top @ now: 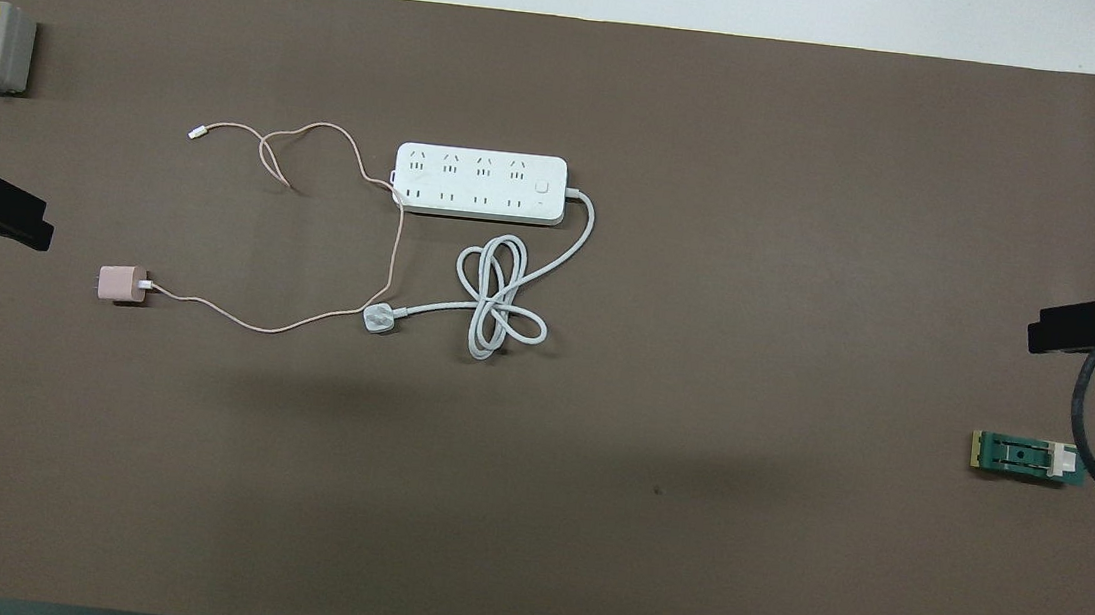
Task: Unplug charger and place it aside
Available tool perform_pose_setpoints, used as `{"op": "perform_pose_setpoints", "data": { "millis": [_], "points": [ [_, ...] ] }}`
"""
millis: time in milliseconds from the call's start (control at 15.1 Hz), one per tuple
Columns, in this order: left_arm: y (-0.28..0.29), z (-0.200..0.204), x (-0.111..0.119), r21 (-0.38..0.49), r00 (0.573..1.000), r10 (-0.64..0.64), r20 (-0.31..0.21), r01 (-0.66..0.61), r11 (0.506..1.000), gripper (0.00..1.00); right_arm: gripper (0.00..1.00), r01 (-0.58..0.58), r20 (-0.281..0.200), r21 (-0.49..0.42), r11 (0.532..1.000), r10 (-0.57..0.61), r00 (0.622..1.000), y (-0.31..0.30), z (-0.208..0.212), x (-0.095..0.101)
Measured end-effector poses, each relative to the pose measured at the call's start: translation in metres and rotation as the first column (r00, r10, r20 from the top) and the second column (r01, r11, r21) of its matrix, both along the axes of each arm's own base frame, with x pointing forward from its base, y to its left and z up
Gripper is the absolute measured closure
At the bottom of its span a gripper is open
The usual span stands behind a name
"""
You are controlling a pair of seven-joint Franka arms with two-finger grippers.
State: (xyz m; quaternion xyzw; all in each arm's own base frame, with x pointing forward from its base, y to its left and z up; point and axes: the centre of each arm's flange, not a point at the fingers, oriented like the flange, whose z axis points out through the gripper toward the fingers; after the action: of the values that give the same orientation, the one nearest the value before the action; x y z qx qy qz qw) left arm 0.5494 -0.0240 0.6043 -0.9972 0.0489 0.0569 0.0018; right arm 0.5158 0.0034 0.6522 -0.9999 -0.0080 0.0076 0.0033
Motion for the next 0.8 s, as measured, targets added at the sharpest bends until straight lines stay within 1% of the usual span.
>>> {"op": "perform_pose_setpoints", "data": {
  "millis": [199,796],
  "points": [
    [-0.0047,-0.0147,0.0018,0.002,1.000,0.013,-0.006,-0.013,1.000,0.00,0.00,0.000,0.000,0.000,1.000,0.000,1.000,0.0000,0.0000,0.0000],
    [-0.0049,-0.0146,0.0022,0.002,1.000,0.022,0.000,-0.022,1.000,0.00,0.00,-0.001,-0.005,0.000,1.000,0.001,1.000,0.0003,-0.0023,-0.0001]
  ]
}}
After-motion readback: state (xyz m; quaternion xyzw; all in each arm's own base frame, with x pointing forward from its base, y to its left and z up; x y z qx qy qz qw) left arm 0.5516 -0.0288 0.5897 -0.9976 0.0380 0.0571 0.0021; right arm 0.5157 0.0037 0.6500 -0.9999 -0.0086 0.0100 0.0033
